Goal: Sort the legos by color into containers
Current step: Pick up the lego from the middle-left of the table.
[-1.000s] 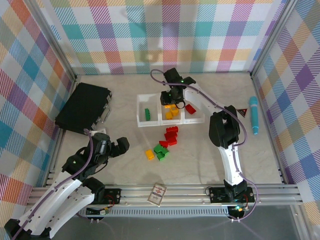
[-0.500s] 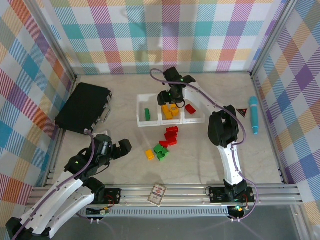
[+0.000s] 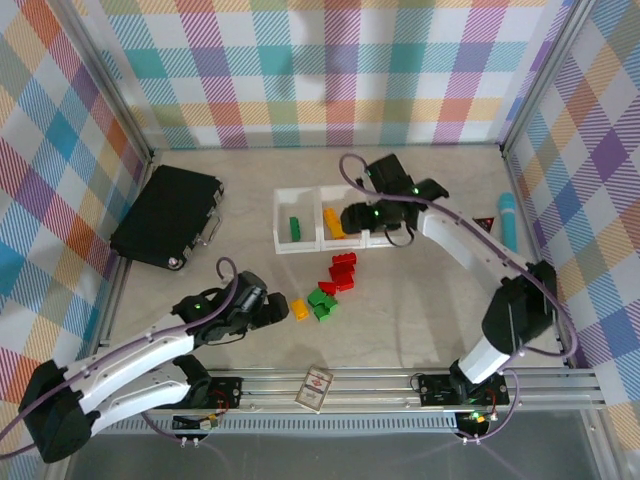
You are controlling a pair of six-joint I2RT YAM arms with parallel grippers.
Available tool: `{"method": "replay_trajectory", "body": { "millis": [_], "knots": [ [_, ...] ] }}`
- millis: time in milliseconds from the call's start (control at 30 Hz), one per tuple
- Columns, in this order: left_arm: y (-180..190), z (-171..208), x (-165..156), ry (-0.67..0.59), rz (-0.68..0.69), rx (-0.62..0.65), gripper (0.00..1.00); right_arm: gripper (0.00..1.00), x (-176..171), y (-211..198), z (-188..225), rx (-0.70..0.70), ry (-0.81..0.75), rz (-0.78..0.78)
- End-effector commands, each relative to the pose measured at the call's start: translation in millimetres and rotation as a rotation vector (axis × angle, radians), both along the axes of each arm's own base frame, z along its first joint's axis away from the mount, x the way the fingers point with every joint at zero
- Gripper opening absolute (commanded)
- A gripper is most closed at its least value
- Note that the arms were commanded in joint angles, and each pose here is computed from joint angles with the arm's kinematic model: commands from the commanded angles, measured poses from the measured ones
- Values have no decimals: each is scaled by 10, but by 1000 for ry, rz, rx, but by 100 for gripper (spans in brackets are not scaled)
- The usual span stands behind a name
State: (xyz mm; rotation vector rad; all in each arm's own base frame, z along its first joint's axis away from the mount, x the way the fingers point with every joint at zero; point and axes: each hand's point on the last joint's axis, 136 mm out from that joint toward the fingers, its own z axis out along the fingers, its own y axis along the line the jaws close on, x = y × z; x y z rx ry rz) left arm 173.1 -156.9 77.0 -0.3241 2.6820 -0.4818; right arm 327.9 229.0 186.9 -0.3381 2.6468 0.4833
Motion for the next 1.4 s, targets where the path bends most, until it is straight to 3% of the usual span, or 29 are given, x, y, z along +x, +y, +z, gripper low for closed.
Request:
{"method": "replay_trajectory", "body": {
  "millis": [0, 233, 700, 933, 1367],
  "knots": [
    [-200, 149, 147, -46, 27, -17, 93, 69, -258, -99, -182, 14, 48, -20],
    [-410, 24, 257, 1, 26, 77, 92, 70, -669, -359, -432, -5, 87, -33],
    [-800, -205, 367, 56, -2, 94, 83, 71, -968, -498, -735, 11, 121, -43],
    [-683, -251, 379, 67, 12, 190, 77, 71, -1003, -550, -729, -3, 105, -37],
    [-688, -357, 373, 91, 2, 220, 65, 71, -1014, -558, -797, -14, 113, -30]
  ]
}}
